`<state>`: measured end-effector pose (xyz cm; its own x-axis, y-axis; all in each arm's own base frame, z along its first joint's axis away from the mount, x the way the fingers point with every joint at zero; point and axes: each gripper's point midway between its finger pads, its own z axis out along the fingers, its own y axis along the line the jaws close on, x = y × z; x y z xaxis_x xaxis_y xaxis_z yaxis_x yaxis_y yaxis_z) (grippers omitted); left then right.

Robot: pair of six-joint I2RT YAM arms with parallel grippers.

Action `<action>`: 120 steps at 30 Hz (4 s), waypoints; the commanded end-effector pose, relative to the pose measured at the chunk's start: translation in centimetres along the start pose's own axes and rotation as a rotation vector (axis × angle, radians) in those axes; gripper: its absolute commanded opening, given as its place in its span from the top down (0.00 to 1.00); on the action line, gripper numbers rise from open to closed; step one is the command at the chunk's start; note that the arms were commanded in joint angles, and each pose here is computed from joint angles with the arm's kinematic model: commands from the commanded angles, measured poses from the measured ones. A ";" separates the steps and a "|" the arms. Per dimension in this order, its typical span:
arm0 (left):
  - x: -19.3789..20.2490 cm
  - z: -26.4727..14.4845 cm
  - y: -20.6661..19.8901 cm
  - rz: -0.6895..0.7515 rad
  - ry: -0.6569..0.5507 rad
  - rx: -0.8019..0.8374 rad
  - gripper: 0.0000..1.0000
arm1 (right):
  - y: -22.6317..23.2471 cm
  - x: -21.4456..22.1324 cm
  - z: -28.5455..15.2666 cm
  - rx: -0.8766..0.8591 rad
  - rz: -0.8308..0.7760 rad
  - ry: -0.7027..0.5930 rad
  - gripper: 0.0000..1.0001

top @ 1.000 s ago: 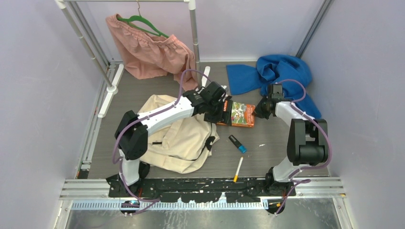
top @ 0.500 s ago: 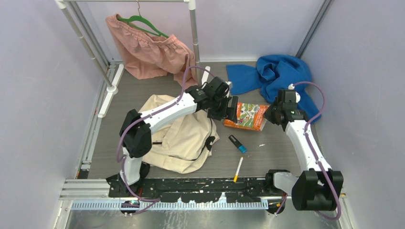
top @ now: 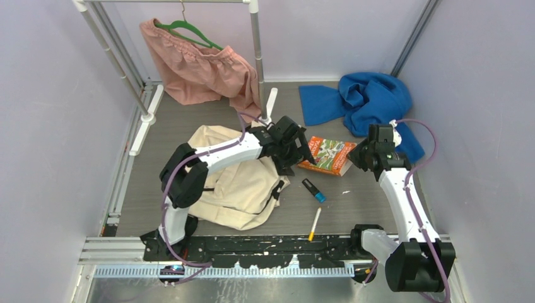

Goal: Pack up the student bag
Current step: Pick up the book from the center of the board.

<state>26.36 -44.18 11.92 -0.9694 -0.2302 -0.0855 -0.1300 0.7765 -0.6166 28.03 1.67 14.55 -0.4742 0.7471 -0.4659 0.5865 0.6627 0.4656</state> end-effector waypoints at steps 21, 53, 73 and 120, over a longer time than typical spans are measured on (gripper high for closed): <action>-2.2 5.2 -2.8 -0.332 -0.064 0.183 0.10 | 3.8 -0.9 -2.6 -0.172 0.135 -0.017 0.99; -6.4 1.4 -5.9 -0.179 -0.154 0.372 0.91 | 1.4 5.7 -3.5 -0.172 0.152 0.231 0.97; -11.2 -12.6 -16.3 -0.011 -0.372 0.718 1.00 | 4.4 -0.7 -11.6 -0.272 0.030 -0.015 0.00; -11.2 -20.8 -16.4 -0.122 -0.467 0.911 1.00 | 11.3 -1.0 -9.4 -0.835 0.508 0.021 0.00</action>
<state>36.60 -43.45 29.73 -0.7780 -0.6037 -0.1739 0.0277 0.2437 -0.9695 27.68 9.09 23.55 -0.3304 0.9439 -0.0011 0.2340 0.0830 0.9687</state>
